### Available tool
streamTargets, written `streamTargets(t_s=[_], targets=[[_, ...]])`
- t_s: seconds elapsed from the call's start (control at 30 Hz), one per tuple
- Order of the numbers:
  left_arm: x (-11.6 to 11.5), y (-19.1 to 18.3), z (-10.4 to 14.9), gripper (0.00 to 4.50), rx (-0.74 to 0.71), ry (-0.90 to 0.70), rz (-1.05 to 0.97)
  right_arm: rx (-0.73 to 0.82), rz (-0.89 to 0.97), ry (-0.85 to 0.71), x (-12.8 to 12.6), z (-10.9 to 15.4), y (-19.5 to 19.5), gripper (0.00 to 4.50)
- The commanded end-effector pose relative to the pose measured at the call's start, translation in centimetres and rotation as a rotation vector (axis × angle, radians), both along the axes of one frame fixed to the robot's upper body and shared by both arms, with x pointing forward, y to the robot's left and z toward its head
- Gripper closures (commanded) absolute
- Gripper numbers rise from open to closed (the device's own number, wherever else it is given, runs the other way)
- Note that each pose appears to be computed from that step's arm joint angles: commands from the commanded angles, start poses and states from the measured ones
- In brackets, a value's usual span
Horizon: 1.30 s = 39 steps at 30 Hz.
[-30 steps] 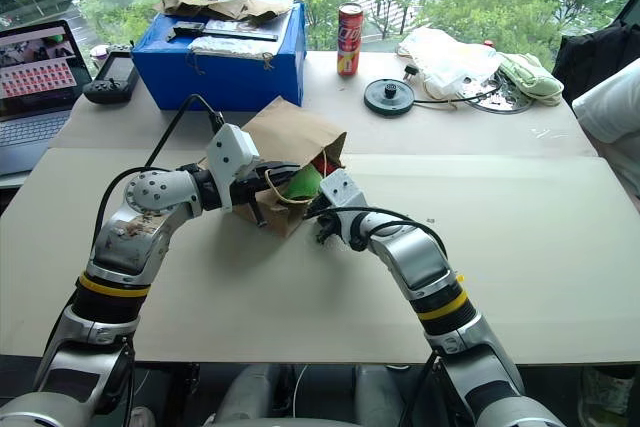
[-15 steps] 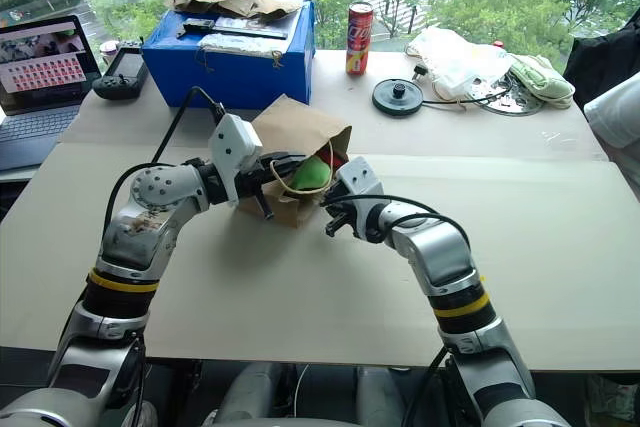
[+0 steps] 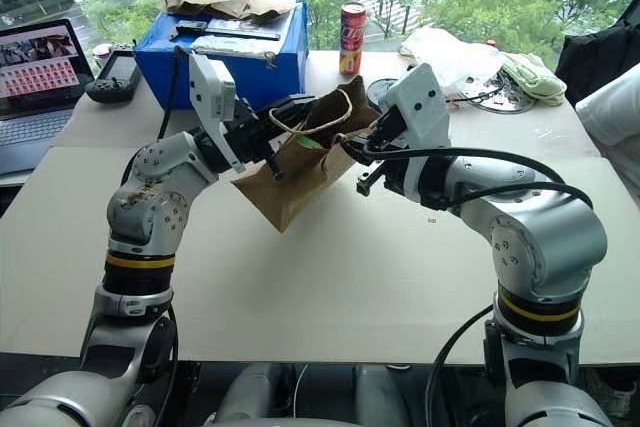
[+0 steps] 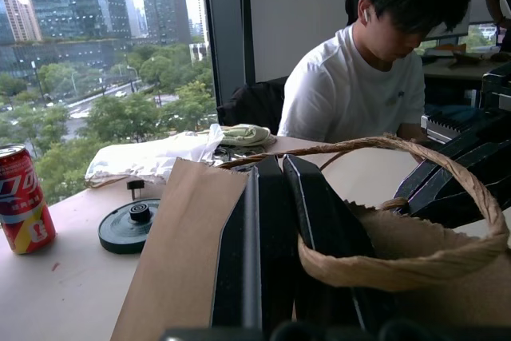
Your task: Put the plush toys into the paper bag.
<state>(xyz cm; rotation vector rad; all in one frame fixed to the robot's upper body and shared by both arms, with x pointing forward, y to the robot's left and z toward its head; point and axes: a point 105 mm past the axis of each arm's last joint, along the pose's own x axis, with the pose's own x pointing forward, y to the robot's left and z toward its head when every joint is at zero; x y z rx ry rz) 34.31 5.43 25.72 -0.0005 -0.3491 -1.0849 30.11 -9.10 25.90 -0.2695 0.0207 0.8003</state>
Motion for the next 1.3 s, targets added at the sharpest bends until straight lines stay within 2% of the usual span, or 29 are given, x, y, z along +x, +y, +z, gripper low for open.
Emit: streamTargets(t_s=[0.03,0.27,0.67,0.8,0.9,0.93,1.1,1.23,1.27,1.3], targets=[[0.2,-0.8,-0.8,4.5,-0.015,0.031,-0.096,-0.047,0.013,-0.059,-0.7,0.7,0.9,4.47],[1.9,0.7,-4.0,4.5,0.051,0.133,-0.157,-0.159,-0.04,0.016,0.5,-2.6,1.5,4.47],[4.2,2.3,-4.0,4.5,0.114,0.105,-0.119,-0.151,-0.125,0.056,2.4,-3.2,1.4,4.47],[4.2,2.1,-4.2,3.33,0.122,0.089,-0.109,-0.12,-0.155,0.061,3.3,-2.8,1.6,4.5],[4.1,2.3,-4.1,2.25,0.116,0.087,-0.114,-0.09,-0.15,0.048,3.3,-2.2,1.8,3.69],[4.0,2.5,-4.0,1.78,0.114,0.086,-0.114,-0.073,-0.136,0.044,3.2,-1.9,2.0,3.28],[3.4,3.6,-3.2,0.02,0.114,0.072,-0.108,-0.034,-0.071,0.032,2.1,-0.9,2.5,1.57],[2.2,4.3,-2.0,0.0,0.095,0.06,-0.099,-0.04,-0.046,0.009,1.2,0.5,1.9,0.27],[1.7,4.4,-1.8,0.0,0.086,0.062,-0.103,-0.041,-0.037,0.003,0.9,0.9,1.7,0.03],[1.2,4.5,-1.6,0.0,0.08,0.065,-0.106,-0.044,-0.029,-0.001,0.7,1.3,1.5,0.03]])
